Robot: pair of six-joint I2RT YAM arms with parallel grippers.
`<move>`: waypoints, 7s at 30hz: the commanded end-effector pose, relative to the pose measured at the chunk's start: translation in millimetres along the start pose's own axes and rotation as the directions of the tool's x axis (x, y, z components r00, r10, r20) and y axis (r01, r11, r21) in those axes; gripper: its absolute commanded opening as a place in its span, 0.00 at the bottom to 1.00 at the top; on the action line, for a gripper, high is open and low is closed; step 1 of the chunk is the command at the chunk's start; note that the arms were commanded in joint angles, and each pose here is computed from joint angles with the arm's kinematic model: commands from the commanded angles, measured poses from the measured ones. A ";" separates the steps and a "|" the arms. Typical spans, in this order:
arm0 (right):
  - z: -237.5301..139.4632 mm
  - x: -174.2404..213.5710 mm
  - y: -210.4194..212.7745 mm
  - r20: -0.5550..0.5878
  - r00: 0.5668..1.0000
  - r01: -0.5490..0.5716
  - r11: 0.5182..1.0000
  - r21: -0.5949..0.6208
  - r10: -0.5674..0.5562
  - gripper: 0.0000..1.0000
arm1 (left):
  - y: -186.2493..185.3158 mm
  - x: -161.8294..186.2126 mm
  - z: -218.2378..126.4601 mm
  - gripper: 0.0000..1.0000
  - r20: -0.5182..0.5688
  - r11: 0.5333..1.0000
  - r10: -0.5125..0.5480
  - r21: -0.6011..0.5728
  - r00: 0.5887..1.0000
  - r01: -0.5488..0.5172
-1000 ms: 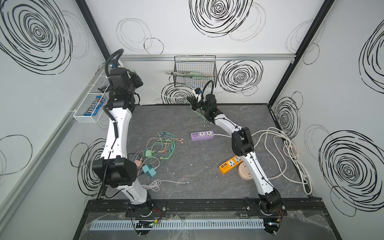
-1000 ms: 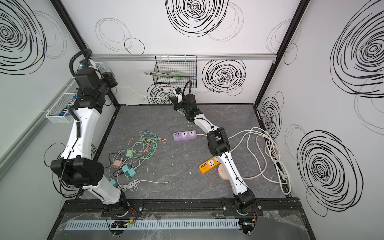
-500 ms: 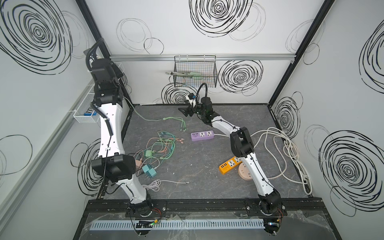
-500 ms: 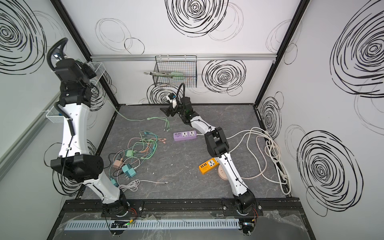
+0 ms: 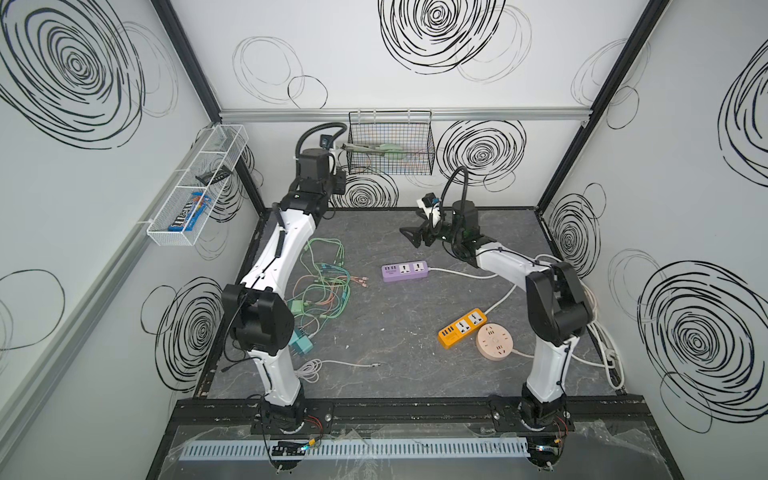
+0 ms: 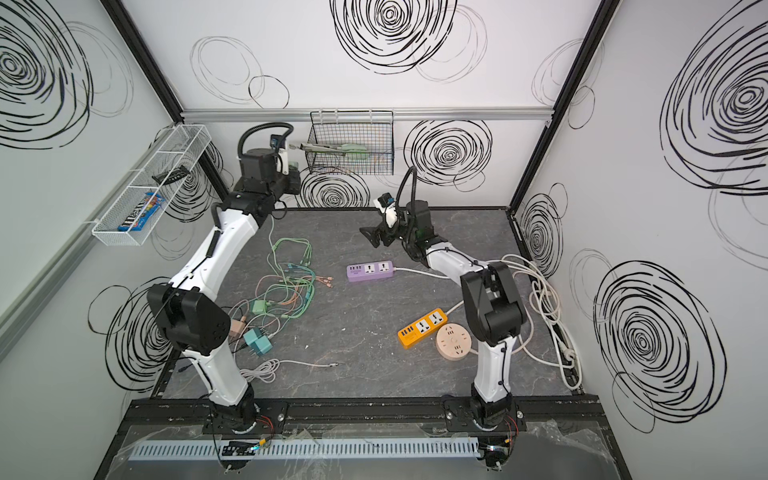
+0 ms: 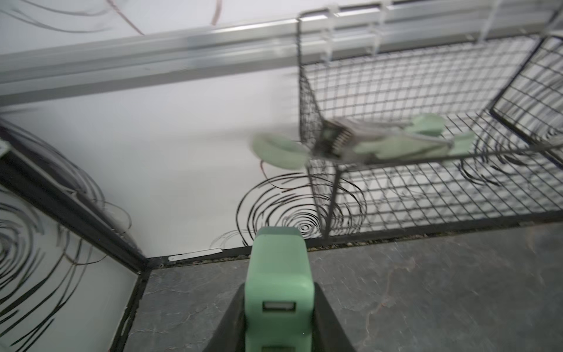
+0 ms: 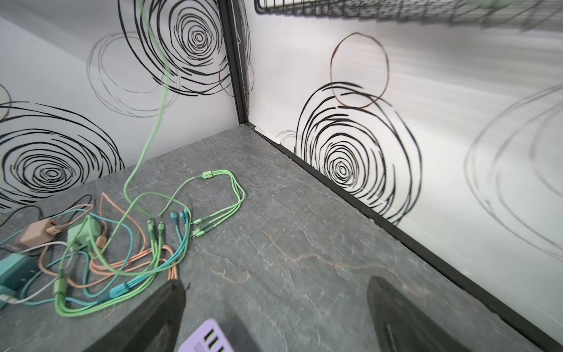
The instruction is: Insert the plug
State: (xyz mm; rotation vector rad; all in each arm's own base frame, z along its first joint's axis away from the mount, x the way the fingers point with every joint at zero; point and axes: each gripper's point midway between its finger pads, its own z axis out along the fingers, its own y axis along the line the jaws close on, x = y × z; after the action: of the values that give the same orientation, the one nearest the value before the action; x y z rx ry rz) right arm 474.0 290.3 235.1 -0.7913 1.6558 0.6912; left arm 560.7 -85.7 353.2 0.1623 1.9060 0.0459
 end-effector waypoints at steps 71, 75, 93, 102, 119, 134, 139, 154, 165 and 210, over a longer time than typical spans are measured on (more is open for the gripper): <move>-215.8 57.0 18.5 -0.028 0.958 -0.242 0.854 0.460 0.287 0.97 | -240.5 263.0 -23.8 0.00 -0.096 0.292 0.891 0.869 0.445 -0.398; -216.1 59.6 18.2 -0.030 0.957 -0.243 0.852 0.464 0.289 0.97 | -245.3 250.9 -22.9 0.00 -0.070 0.295 0.873 0.864 0.482 -0.408; -213.8 61.1 18.9 -0.030 0.954 -0.252 0.854 0.455 0.298 0.97 | -243.6 265.7 -12.7 0.00 -0.079 0.287 0.886 0.867 0.456 -0.408; -212.4 61.4 19.0 -0.033 0.953 -0.254 0.855 0.451 0.301 0.97 | -242.2 274.4 -17.8 0.00 -0.088 0.277 0.889 0.885 0.448 -0.375; -210.2 64.3 19.6 -0.044 0.948 -0.263 0.855 0.446 0.315 0.97 | -241.7 305.1 -6.8 0.00 -0.111 0.262 0.893 0.916 0.436 -0.305; -201.1 72.0 22.7 -0.069 0.921 -0.321 0.848 0.421 0.383 0.97 | -237.0 314.8 8.4 0.37 -0.171 0.322 0.874 0.905 0.454 -0.280; -200.8 73.0 23.0 -0.060 0.919 -0.331 0.846 0.419 0.390 0.97 | -239.9 234.4 -1.1 0.67 -0.086 0.366 0.788 0.861 0.610 -0.352; -198.8 72.7 16.5 -0.005 0.887 -0.414 0.798 0.439 0.462 0.97 | -192.0 162.3 -74.5 0.96 -0.074 0.548 0.548 0.785 0.833 -0.290; -177.0 68.9 6.3 -0.004 0.854 -0.470 0.775 0.422 0.520 0.97 | -81.3 144.8 -74.6 0.96 -0.174 0.993 -0.058 0.088 0.983 0.074; -161.6 95.4 4.9 -0.030 0.831 -0.497 0.766 0.407 0.555 0.97 | -36.7 429.0 -203.7 0.75 -0.674 0.839 -0.543 -0.447 0.501 0.309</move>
State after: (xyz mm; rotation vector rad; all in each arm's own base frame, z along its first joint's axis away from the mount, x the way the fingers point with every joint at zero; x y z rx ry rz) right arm 359.8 152.7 178.8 -0.0863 2.1007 0.6576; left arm 225.2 -42.0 20.6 -0.6941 2.7094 0.0628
